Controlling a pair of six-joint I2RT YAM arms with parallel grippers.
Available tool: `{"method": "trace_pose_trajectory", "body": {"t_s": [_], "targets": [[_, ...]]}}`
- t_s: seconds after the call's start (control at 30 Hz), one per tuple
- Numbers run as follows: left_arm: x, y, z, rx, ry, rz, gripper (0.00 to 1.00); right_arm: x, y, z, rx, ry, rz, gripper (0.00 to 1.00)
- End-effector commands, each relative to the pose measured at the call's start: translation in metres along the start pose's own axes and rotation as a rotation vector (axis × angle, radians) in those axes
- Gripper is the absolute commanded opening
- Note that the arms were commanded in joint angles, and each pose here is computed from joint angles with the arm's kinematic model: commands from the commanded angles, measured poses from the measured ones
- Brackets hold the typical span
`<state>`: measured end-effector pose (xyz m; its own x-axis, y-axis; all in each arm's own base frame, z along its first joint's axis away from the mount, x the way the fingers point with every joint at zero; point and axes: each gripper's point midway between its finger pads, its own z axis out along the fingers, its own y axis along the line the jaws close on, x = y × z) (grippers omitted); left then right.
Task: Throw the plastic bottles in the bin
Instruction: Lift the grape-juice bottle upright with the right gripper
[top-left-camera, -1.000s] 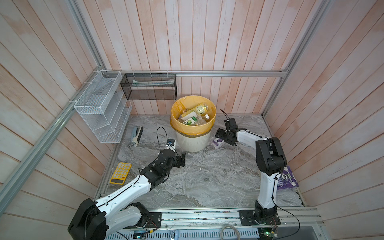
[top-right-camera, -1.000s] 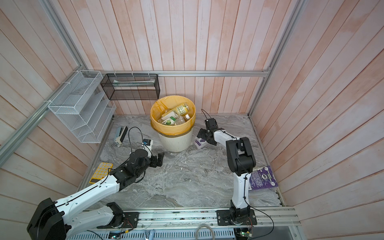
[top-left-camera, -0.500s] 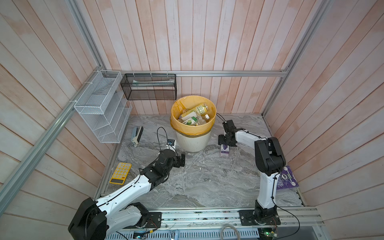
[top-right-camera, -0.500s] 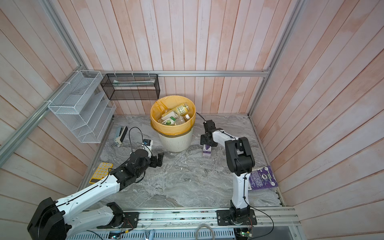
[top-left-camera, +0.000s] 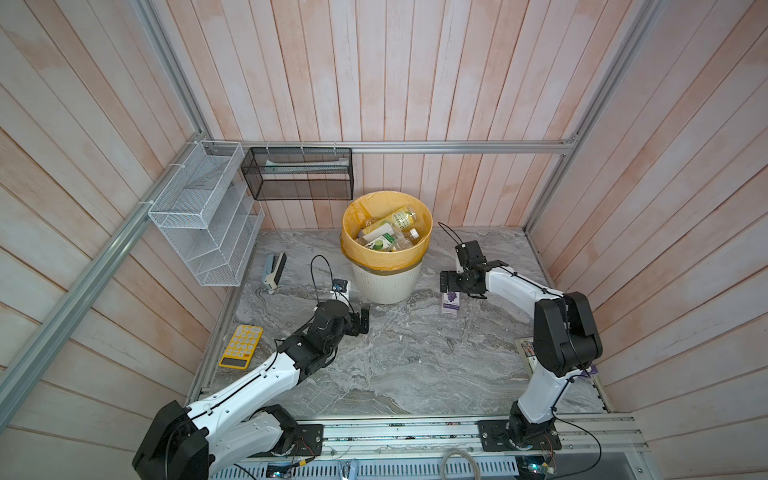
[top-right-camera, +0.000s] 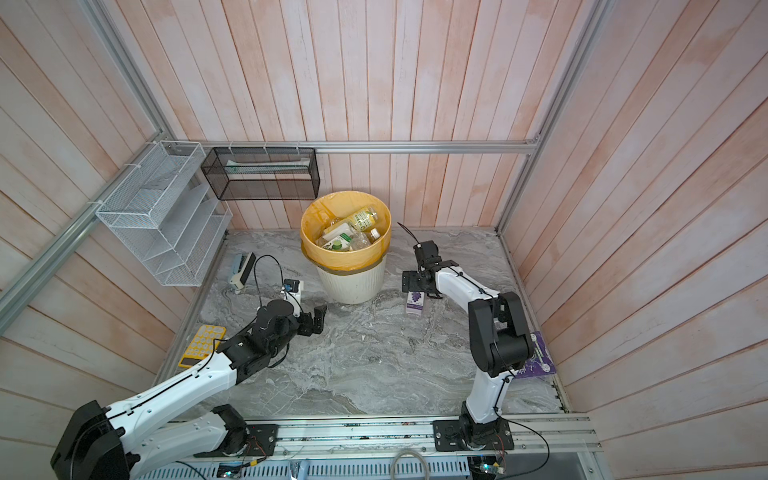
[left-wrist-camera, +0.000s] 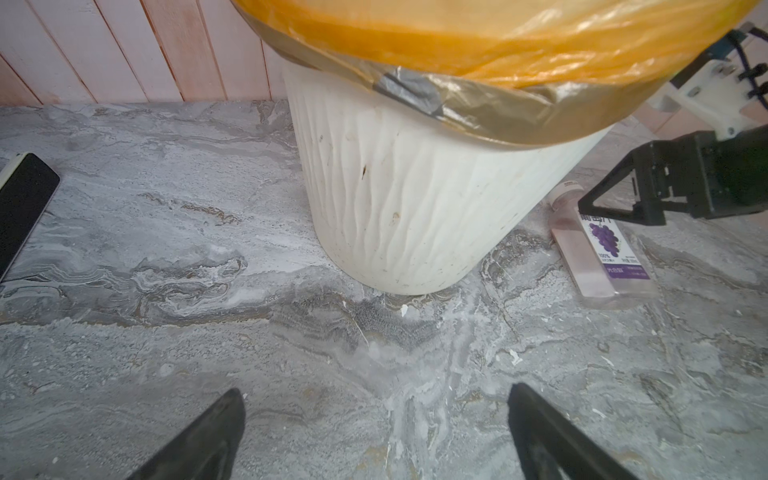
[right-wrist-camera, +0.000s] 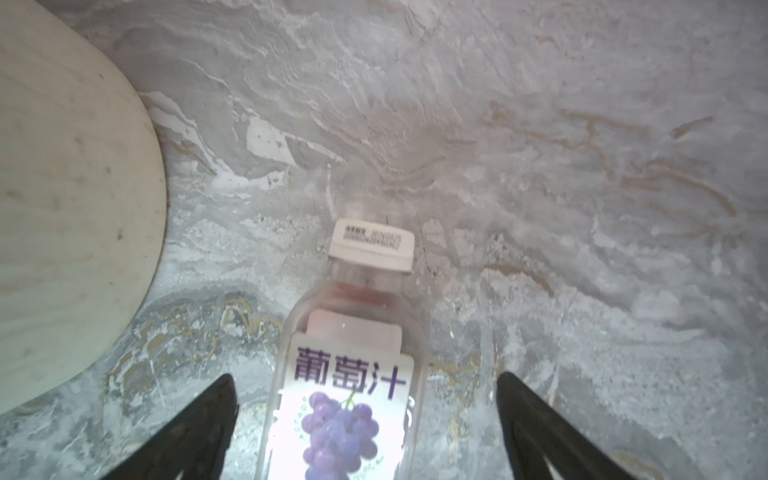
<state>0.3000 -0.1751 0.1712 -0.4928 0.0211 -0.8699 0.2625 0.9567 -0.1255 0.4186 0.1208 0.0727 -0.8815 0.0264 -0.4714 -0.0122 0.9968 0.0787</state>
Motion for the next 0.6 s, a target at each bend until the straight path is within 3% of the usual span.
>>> {"method": "trace_pose_trajectory", "body": {"t_s": [0.0, 0.17, 0.33, 0.57], "targets": [[0.007, 0.002, -0.003, 0.0, 0.011, -0.006, 1.0, 0.031, 0.001, 0.019, -0.015, 0.095, 0.049, 0.93], [0.007, 0.007, -0.007, -0.026, 0.008, -0.009, 1.0, 0.033, 0.012, 0.028, -0.041, 0.115, 0.057, 0.84], [0.008, 0.013, -0.012, -0.044, -0.012, -0.051, 0.99, 0.043, 0.009, 0.016, -0.05, 0.088, 0.071, 0.59], [0.004, 0.021, -0.017, -0.076, -0.04, -0.076, 1.0, 0.027, 0.001, -0.051, -0.104, -0.128, 0.111, 0.57]]}}
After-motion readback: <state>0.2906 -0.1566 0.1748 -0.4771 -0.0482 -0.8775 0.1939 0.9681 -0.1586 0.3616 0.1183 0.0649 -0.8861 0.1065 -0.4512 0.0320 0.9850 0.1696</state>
